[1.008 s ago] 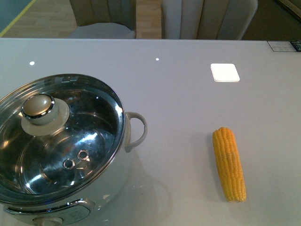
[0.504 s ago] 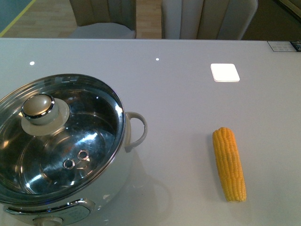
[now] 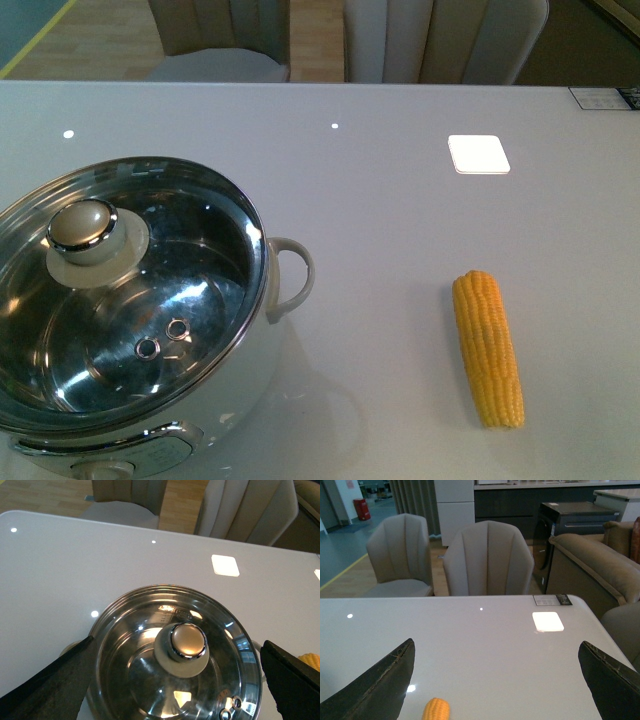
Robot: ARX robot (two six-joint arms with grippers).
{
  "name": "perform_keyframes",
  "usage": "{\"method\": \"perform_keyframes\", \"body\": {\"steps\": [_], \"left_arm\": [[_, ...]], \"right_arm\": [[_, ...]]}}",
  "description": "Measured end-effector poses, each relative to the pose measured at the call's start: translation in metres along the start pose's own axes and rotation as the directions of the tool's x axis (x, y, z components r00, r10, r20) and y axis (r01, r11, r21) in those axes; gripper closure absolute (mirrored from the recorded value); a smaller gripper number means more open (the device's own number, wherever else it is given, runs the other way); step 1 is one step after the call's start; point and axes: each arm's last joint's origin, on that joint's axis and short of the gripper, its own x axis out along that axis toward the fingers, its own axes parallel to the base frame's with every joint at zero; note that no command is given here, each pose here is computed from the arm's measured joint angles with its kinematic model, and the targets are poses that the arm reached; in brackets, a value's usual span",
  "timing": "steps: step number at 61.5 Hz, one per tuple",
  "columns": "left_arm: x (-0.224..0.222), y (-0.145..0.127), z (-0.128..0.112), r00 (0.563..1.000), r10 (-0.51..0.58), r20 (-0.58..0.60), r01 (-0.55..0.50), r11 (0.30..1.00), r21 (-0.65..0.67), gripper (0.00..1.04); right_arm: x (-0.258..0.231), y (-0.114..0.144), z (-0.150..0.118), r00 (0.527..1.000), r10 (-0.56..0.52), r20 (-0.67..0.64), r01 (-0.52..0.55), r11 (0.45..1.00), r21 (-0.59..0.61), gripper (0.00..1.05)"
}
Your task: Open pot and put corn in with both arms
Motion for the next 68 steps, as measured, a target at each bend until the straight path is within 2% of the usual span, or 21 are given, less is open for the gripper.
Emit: {"method": "perform_keyframes", "body": {"steps": [12,30,43,68], "left_arm": [[0.05,-0.015,-0.006,1.0,0.024,-0.001,-0.023,0.994,0.102,0.07],[0.097,-0.024,-0.031,0.998,0.047,-0.03,-0.042,0.989,0.139,0.07],[0.122,-0.025,-0.052,0.992,0.081,-0.094,-0.066,0.986,0.152,0.07],[0.133,-0.028,-0.062,0.987,0.094,-0.128,-0.078,0.988,0.13,0.09]], "right_arm": [[0.0,0.0,0.0,1.0,0.0,0.0,0.0,1.0,0.0,0.09],[0.0,0.0,0.0,1.0,0.0,0.0,0.0,1.0,0.0,0.09],[0.0,0.0,0.0,1.0,0.0,0.0,0.0,1.0,0.0,0.09],[0.0,0.0,0.0,1.0,0.0,0.0,0.0,1.0,0.0,0.09]]}}
